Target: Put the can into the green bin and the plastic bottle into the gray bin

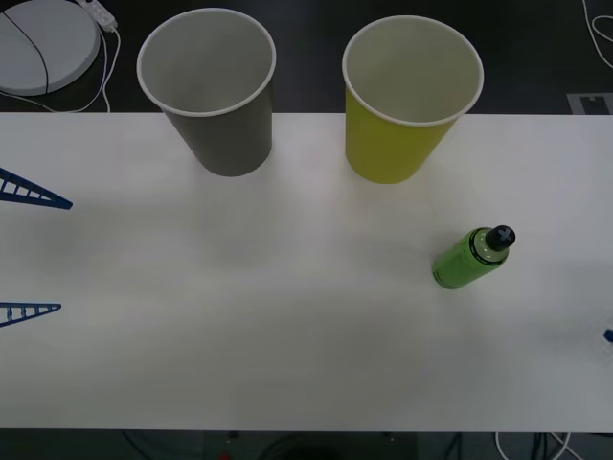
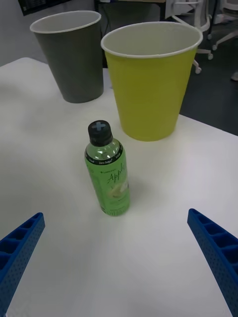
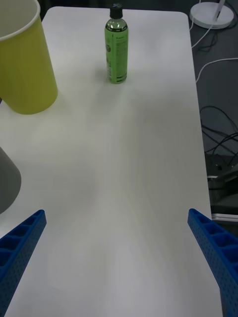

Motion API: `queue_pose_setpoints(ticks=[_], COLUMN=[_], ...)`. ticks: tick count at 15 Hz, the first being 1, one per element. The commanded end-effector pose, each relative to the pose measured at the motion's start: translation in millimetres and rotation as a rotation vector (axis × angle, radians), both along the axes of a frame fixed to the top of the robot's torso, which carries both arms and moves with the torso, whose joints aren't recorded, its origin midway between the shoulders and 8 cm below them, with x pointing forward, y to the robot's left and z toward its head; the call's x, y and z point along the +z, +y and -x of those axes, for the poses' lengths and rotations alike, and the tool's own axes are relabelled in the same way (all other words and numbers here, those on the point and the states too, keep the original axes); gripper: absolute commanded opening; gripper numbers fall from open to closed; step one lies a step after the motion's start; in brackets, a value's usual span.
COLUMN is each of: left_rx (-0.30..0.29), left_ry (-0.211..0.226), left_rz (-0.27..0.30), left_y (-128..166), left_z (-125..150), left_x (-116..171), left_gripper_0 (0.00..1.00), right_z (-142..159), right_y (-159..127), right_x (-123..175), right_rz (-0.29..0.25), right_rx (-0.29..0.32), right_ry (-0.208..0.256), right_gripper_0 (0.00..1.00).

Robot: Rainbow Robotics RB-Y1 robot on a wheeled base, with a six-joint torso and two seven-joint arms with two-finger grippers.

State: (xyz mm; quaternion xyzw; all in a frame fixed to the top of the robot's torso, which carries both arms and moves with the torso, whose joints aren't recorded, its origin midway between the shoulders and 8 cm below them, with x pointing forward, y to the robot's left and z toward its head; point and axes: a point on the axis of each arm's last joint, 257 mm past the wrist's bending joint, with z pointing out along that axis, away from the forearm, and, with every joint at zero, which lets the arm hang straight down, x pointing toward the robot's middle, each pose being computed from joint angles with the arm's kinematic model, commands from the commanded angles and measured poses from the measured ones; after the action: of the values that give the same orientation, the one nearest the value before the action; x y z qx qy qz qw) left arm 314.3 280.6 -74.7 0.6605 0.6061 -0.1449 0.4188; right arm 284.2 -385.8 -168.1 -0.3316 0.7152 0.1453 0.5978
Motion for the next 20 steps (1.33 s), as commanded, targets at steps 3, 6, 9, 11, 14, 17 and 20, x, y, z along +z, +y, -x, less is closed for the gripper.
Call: queue_pose_setpoints(ticks=[3, 6, 9, 11, 14, 17, 20], left_rx=[0.000, 0.000, 0.000, 0.000, 0.000, 0.000, 0.000], left_ry=[0.000, 0.000, 0.000, 0.000, 0.000, 0.000, 0.000], left_rz=[0.000, 0.000, 0.000, 0.000, 0.000, 0.000, 0.000], left_y=[0, 0, 0, 0, 0, 0, 0], left_z=[0, 0, 0, 0, 0, 0, 0], left_x=[0, 0, 0, 0, 0, 0, 0], left_gripper_0=[1.00, 1.00, 1.00, 1.00, 1.00, 1.00, 1.00], right_z=[-9, -15, -25, -32, -43, -53, -64], right_y=[-3, 3, 11, 14, 23, 30, 43], right_x=[-22, -33, -47, -52, -55, -61, -66], right_rz=[0.003, -0.013, -0.021, -0.020, 0.003, 0.031, 0.032], right_rx=[-0.017, -0.012, -0.004, -0.001, 0.009, 0.014, 0.022], right_ry=[-0.012, -0.018, -0.018, -0.030, -0.060, -0.074, -0.075], right_gripper_0=[1.00, 1.00, 1.00, 1.00, 1.00, 1.00, 1.00])
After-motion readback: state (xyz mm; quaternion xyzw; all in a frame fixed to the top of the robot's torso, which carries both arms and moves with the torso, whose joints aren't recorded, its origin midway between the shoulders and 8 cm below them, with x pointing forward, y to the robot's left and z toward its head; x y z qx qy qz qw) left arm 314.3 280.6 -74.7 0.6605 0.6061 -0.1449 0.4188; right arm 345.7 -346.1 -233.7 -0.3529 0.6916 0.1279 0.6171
